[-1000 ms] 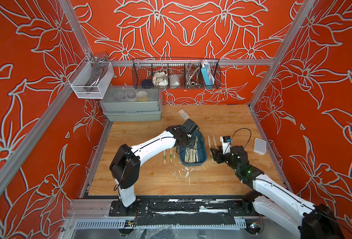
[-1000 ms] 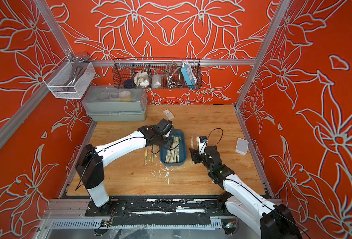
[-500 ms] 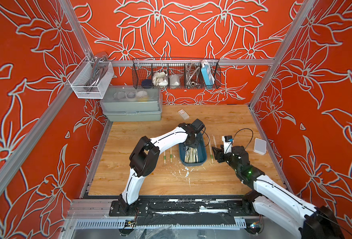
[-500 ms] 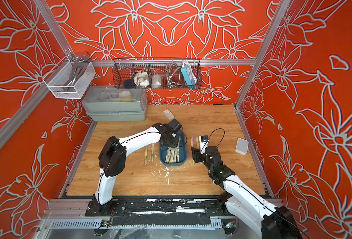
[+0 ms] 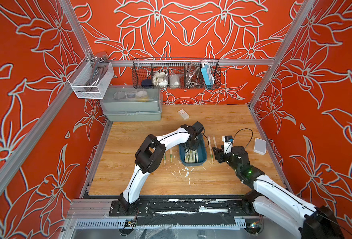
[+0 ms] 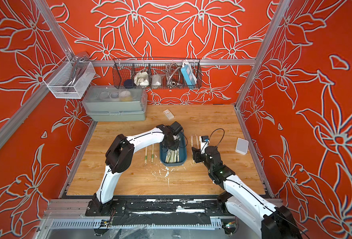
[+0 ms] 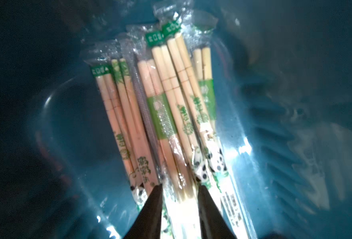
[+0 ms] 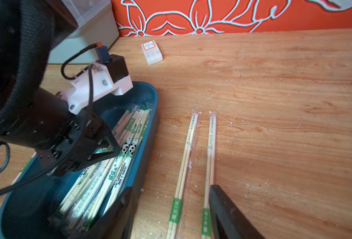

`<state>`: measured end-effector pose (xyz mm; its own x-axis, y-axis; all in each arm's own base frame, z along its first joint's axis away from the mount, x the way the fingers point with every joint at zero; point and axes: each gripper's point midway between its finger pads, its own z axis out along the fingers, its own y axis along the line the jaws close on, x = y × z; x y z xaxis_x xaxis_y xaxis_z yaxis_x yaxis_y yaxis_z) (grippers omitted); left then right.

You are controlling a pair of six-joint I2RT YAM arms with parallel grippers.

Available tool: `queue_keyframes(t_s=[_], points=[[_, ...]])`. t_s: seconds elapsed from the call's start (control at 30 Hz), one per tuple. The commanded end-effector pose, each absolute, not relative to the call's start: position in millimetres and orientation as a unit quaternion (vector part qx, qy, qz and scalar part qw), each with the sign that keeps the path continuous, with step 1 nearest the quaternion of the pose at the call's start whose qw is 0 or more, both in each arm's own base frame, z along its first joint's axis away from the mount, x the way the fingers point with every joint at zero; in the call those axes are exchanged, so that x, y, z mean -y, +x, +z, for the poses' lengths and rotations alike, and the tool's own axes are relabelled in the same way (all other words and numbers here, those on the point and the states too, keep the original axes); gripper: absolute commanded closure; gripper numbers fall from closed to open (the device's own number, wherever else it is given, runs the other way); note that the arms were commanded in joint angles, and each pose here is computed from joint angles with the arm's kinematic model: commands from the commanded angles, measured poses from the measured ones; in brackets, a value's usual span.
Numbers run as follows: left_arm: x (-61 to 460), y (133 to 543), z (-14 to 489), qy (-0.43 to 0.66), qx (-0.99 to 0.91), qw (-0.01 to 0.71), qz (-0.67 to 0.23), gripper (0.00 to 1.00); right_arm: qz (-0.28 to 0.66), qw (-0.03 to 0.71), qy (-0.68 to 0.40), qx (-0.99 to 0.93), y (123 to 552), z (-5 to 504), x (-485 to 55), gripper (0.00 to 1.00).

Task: Take the paired disposable chopsticks out of the storage box
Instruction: Pick up the paired disposable chopsticks from the storage box.

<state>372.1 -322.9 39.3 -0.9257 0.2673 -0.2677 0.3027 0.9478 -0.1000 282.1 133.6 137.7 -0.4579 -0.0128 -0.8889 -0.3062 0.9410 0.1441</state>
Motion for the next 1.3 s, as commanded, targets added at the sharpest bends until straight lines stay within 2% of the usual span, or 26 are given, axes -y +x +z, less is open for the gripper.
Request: queue_keyframes(t_s=[0.0,0.33,0.47,0.83,1.27], points=[[325.7,376.9,34.5,0.147,-0.979,0.123,-0.076,0.69,0.135,0.517,-0.096,-0.840,285.6,144.5,-133.7,0.39],[321.4,379.1,21.0,0.142,-0.980,0.114,-0.075,0.70,0.131,0.515,-0.095,-0.842,286.3,144.0,-132.6,0.38],[320.1,379.4,23.4,0.141,-0.980,0.117,-0.073,0.81,0.130,0.514,-0.096,-0.842,286.5,143.6,-132.9,0.38],[316.2,378.5,51.5,0.131,-0.978,0.141,-0.081,0.87,0.132,0.504,-0.101,-0.848,288.7,139.2,-136.7,0.38],[313.6,379.3,88.0,0.123,-0.973,0.170,-0.092,0.89,0.132,0.500,-0.103,-0.850,289.8,137.5,-138.3,0.38]])
